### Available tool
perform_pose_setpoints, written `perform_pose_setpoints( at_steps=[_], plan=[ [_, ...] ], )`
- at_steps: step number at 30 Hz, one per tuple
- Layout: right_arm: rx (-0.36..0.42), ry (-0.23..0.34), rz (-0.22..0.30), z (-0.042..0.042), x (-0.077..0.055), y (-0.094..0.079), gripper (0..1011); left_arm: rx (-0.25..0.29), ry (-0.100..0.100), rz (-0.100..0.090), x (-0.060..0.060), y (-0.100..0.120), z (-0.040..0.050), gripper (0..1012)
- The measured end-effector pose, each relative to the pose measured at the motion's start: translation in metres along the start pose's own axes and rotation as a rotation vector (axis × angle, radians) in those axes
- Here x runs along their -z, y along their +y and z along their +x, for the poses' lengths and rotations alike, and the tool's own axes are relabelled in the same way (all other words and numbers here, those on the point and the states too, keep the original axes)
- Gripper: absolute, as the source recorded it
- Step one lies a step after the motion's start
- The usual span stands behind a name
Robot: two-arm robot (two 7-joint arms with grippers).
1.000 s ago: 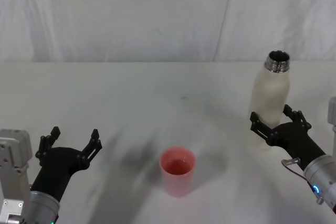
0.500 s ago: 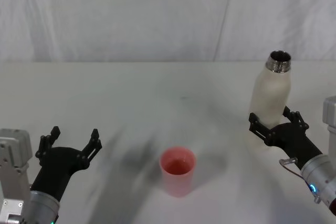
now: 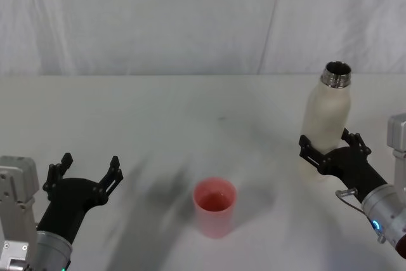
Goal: Grasp the thermos with one hand and pour water into the cup lid.
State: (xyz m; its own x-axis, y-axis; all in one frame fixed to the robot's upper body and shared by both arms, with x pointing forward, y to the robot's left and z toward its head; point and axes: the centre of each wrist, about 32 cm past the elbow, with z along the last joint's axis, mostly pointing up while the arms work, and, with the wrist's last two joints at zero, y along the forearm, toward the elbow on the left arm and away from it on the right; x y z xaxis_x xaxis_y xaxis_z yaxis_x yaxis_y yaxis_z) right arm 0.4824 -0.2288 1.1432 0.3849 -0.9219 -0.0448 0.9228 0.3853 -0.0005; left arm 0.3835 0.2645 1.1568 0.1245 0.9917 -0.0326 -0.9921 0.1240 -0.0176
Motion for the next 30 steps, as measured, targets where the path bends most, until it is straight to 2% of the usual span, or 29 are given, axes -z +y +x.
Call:
perform_pose_setpoints(
  at_steps=[20,30],
  plan=[
    [-0.009,0.000,0.000,0.0013,0.001,0.011,1001,0.000,0.000,0.000,0.000,0.000,0.0000,1001],
    [-0.009,0.000,0.000,0.0012,0.001,0.011,1001,0.000,0.000,0.000,0.000,0.000,0.0000,1001]
  ],
)
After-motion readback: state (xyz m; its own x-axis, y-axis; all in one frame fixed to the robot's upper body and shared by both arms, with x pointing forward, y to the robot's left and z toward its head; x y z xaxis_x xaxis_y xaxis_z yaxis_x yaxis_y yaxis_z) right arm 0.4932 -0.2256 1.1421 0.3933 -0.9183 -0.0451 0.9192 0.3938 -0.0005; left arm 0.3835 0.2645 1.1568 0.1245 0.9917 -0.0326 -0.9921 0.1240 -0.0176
